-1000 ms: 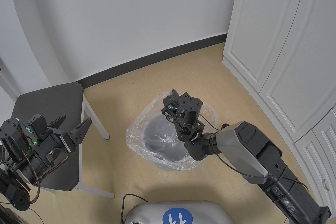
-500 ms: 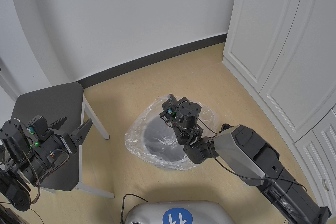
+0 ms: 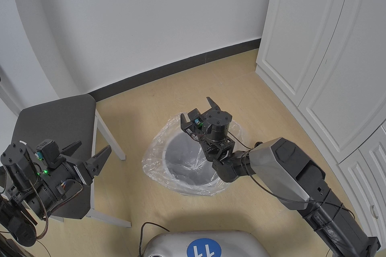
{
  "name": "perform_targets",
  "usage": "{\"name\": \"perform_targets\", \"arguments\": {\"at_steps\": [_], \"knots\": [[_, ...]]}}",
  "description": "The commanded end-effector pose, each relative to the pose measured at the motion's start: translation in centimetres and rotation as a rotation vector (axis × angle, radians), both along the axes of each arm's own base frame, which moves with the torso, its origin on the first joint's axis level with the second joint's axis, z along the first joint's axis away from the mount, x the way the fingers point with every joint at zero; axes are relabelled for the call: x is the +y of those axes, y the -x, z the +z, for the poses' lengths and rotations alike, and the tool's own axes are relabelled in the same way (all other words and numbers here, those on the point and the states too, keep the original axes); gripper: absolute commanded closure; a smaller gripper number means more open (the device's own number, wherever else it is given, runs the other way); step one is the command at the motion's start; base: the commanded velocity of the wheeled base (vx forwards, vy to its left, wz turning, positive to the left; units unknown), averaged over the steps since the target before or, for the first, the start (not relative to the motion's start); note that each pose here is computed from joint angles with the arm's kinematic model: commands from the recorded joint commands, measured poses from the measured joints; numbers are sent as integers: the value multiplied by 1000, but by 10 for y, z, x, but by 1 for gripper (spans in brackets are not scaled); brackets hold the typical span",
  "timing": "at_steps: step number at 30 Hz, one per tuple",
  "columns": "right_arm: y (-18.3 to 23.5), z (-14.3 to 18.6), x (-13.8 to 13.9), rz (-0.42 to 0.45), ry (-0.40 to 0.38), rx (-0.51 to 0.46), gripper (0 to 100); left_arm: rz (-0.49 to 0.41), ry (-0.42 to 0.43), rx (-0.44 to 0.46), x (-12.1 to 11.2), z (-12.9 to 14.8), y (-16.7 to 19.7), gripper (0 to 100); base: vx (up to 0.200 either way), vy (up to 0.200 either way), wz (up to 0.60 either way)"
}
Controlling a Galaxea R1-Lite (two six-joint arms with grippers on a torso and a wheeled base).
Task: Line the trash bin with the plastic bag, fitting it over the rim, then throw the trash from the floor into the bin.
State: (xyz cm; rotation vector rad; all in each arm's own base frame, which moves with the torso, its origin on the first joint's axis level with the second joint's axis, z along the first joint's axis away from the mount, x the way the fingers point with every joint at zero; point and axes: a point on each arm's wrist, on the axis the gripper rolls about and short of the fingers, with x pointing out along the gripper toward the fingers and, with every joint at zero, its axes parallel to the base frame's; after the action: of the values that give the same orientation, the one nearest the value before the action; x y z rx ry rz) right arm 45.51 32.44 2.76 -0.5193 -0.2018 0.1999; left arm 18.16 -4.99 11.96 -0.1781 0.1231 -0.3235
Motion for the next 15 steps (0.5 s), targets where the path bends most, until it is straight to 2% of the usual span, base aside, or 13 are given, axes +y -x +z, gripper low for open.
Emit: {"name": "perform_targets", "arguments": {"at_steps": [1,4,5,6,7,8,9,10,13,15], "knots": [[-9,31,-15,-18,-57,32,0,-26,-9,33,-4,-6,5,0,0,0,0],[-3,51,-23,-15,-160,182,0,-46,-18,57,-7,-11,7,0,0,0,0],[-3,52,-25,-17,-164,192,0,-47,-18,57,-7,-11,7,0,0,0,0],[8,68,-33,-16,-218,332,0,-60,-23,67,-10,-13,7,0,0,0,0],[12,72,-35,-13,-234,378,0,-66,-24,69,-11,-14,7,0,0,0,0],[20,83,-39,9,-291,477,0,-72,-29,81,-13,-16,7,0,0,0,0],[21,86,-40,12,-301,495,0,-74,-30,82,-14,-16,7,0,0,0,0],[26,95,-43,11,-356,565,0,-78,-32,88,-15,-17,7,0,0,0,0],[32,112,-51,-7,-427,616,0,-89,-33,93,-17,-18,8,0,0,0,0],[32,115,-55,-19,-439,621,0,-93,-31,93,-18,-18,8,0,0,0,0]]}}
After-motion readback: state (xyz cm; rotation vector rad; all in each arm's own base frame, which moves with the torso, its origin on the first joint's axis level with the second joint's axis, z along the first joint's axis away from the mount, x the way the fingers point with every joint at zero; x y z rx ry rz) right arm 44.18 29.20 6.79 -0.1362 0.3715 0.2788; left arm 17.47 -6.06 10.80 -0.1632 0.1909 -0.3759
